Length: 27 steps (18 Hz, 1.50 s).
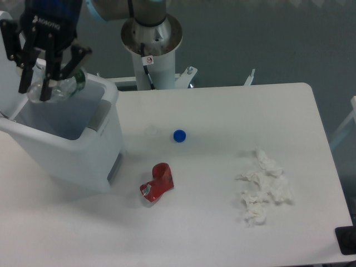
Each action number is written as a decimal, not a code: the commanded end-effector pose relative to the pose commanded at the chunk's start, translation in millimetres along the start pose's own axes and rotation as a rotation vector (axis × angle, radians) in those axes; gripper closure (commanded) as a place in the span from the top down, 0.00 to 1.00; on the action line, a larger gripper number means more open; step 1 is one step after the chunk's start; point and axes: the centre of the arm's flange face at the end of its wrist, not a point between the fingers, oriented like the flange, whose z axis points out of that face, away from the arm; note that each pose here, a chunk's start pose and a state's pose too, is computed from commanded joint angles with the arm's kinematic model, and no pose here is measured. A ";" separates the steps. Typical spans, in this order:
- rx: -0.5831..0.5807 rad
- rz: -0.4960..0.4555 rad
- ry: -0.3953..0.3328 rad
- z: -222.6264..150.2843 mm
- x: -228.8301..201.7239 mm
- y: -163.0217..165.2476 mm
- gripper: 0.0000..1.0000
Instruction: Place the plastic bottle in the trash can
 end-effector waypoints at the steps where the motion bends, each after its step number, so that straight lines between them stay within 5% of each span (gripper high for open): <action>1: -0.006 -0.002 0.003 7.4 -2.6 0.3 0.00; 11: -0.056 0.016 0.028 49.6 -6.5 18.3 0.00; 19: -0.066 0.049 0.042 53.9 1.8 23.3 0.37; 20: -0.065 0.050 0.040 53.3 1.8 22.8 0.47; 22: -0.061 0.052 0.039 50.5 3.0 22.2 0.89; 23: -0.059 0.050 0.039 49.3 2.7 22.0 1.00; 27: -0.035 0.068 0.029 34.0 7.2 16.2 1.00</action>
